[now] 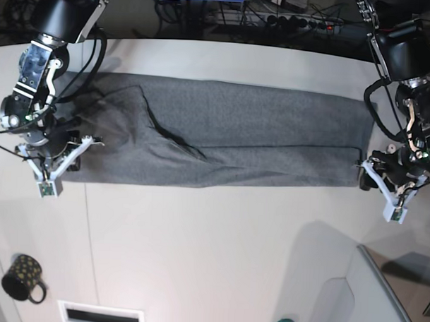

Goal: Layout the t-shirt on the table in an organized manner, then fold the t-shirt properly
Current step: 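Grasp both strip ends with the grippers and pull them apart, then hold the strip ends with both grippers and pull it taut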

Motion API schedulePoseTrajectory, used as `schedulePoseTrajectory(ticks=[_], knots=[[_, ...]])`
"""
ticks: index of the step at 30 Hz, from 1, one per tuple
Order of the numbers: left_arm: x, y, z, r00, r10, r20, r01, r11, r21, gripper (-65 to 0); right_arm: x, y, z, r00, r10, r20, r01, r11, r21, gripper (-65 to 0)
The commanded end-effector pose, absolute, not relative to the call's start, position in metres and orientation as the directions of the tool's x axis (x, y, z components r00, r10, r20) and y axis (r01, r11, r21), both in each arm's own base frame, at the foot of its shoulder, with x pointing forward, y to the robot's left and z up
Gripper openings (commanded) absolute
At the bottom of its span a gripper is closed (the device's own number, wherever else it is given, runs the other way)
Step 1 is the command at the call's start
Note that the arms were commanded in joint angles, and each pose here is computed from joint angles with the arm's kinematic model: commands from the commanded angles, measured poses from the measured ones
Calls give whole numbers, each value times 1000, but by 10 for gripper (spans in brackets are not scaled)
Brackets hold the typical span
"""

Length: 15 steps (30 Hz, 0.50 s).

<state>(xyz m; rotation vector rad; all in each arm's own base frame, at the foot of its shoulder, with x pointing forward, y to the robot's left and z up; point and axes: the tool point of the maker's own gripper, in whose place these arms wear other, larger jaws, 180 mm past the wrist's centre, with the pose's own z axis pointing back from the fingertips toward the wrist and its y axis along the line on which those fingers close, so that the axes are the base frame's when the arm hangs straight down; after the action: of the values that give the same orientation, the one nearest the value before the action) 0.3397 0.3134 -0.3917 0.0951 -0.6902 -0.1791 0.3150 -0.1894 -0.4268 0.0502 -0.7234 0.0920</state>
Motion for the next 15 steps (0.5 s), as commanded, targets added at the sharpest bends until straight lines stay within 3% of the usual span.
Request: schedulePoseTrajectory(ticks=[1, 15], knots=[[354, 315, -380, 729, -208, 652, 143, 978, 152, -346, 326, -190, -414, 709, 69, 702, -110, 994, 12, -639], [365, 314, -405, 778, -137, 613, 120, 990, 69, -346, 325, -190, -415, 711, 69, 700, -110, 994, 13, -641]])
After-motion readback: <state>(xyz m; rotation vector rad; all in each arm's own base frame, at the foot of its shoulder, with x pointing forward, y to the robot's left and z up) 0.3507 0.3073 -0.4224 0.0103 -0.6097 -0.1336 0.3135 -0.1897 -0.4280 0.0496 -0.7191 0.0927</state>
